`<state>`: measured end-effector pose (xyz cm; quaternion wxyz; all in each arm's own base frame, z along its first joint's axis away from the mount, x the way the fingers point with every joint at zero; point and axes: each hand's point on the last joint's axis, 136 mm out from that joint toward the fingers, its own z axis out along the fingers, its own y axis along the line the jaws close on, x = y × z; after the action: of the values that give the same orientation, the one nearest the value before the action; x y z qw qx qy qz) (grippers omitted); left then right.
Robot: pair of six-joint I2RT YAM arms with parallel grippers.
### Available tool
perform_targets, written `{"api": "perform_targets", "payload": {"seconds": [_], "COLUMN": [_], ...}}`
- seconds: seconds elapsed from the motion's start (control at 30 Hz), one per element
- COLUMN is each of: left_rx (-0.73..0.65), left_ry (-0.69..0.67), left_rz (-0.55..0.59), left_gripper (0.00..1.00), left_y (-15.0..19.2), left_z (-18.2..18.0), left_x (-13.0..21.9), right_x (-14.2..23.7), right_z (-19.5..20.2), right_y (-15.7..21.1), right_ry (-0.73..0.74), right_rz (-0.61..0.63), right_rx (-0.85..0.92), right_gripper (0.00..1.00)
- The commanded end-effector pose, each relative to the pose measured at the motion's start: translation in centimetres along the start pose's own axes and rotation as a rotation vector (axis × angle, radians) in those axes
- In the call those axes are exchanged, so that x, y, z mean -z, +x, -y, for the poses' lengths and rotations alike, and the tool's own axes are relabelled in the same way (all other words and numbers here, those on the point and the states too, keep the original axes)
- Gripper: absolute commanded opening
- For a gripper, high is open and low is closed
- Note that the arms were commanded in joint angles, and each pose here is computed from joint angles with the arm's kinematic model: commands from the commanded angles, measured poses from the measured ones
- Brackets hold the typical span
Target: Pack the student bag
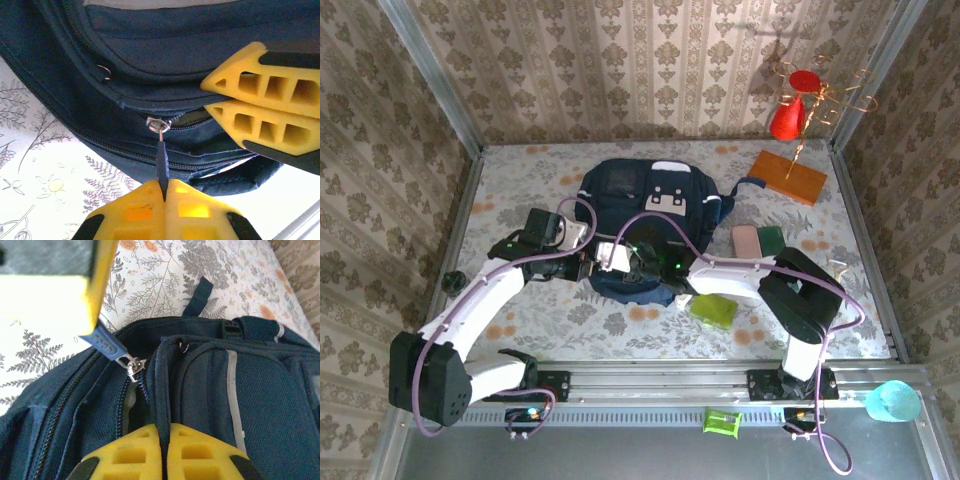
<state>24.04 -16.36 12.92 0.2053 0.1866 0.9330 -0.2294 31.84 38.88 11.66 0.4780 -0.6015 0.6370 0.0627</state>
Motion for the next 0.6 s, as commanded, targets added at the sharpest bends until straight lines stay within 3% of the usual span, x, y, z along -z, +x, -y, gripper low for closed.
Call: {"api": "perform_targets", "payload": {"seconds": [0.0, 0.57], "left_rx": [0.008, -0.082], "left_ry": [-0.060, -0.323], "left_rz": [-0.018, -0.033], "left_gripper": [0.00, 0.00], "left_y": [0.6, -2.0], "left_z": [-1.0, -5.4], "left_x": [0.9, 1.2], "right_x": [1.9, 6.8], "right_z": [3.1, 6.1], "right_y": [-0.9, -3.0], "right_ry": [0.125, 0.046], "right_rz": [0.051, 0.378], "right_rx": [-0.020, -0.224], "right_gripper": [0.02, 0.00]}}
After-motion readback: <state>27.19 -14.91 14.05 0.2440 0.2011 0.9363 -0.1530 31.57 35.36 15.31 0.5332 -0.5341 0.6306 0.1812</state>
